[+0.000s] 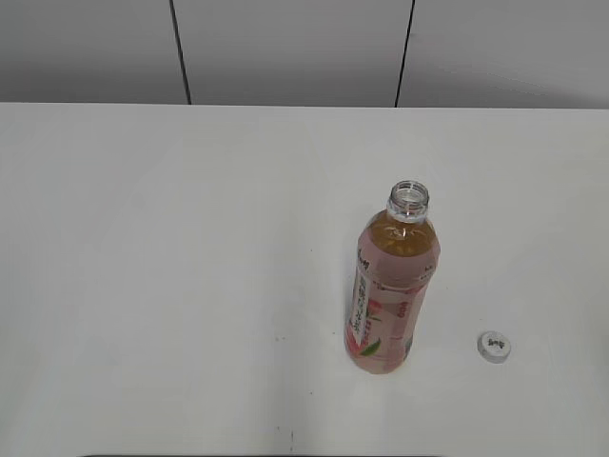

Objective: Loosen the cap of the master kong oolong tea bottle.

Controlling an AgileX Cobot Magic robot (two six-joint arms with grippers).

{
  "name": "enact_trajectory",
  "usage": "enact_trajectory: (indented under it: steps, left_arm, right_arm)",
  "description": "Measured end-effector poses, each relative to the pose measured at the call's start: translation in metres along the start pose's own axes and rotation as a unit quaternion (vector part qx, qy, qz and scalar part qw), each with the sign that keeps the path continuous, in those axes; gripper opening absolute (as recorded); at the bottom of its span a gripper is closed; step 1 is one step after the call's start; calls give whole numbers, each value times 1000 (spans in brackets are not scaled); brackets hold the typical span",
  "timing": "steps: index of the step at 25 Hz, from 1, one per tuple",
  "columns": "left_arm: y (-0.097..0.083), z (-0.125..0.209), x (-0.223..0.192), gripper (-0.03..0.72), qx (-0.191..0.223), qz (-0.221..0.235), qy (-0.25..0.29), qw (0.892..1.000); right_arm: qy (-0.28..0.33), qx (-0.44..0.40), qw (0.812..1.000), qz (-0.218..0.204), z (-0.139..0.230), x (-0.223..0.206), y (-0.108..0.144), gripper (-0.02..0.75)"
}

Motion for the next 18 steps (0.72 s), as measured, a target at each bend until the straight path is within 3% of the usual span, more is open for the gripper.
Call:
enact_trajectory:
  steps: [6,18]
  left_arm:
    - [-1,0,0,241,-2,8,-1,1000]
    - [-1,0,0,241,-1,4,0,1000]
  right_arm:
    - [-3,14,1000,-25,0,0,3,445]
    - [-3,14,1000,-25,0,0,3,445]
Point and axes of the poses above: a point on each arm's last joint axis where the gripper is mounted, x pointing back along that axis away from the gripper, y along the wrist's bending axis when the last joint is at zero, z = x × y, the point moved 7 cm from there along -x, pointing out along that axis toward the gripper, and after that the axes turned 1 degree about -x, right-handed, at the moved point
